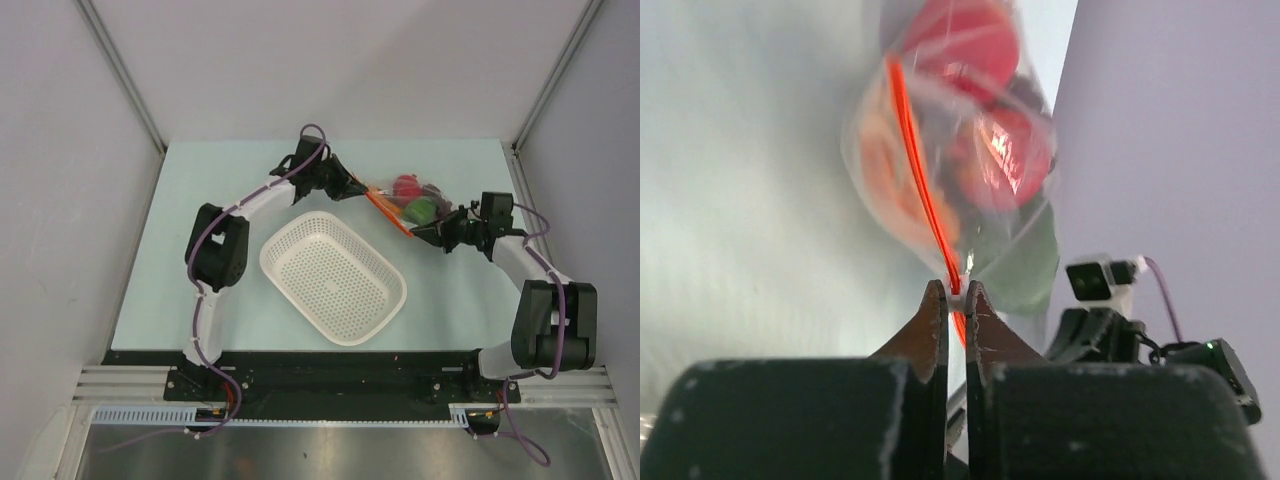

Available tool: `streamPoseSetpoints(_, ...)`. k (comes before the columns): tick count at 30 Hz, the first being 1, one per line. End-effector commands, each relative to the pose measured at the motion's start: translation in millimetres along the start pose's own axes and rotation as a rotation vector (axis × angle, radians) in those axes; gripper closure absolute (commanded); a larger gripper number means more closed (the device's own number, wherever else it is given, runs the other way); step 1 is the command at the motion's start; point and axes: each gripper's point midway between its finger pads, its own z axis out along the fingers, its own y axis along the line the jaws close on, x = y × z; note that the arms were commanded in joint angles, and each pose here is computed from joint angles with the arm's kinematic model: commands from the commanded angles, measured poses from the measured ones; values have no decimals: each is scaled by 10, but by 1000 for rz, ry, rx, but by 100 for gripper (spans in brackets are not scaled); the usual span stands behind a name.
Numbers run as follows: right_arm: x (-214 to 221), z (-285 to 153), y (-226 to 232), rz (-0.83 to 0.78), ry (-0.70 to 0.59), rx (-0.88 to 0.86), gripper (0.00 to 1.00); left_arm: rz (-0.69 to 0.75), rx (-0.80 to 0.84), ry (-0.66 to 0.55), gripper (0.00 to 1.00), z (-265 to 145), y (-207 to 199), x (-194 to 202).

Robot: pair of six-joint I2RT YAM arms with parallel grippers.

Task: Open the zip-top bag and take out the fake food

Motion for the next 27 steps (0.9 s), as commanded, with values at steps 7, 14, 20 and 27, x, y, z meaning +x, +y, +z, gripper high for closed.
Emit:
streamPoseSetpoints(7, 33, -106, -244, -167, 50, 152, 100, 154, 78, -64, 100, 81, -273, -621)
streamPoseSetpoints(14, 129, -195, -428, -198, 65, 194, 100, 211, 80, -102, 100, 77, -289, -785)
streamPoseSetpoints(20, 101, -299, -367, -274, 43, 235, 100, 256, 88, -108, 100, -20, -358, -755)
streamPoseSetpoints(27, 150, -344, -417, -277, 39, 245, 100, 274, 81, -115, 100, -51, -326, -791)
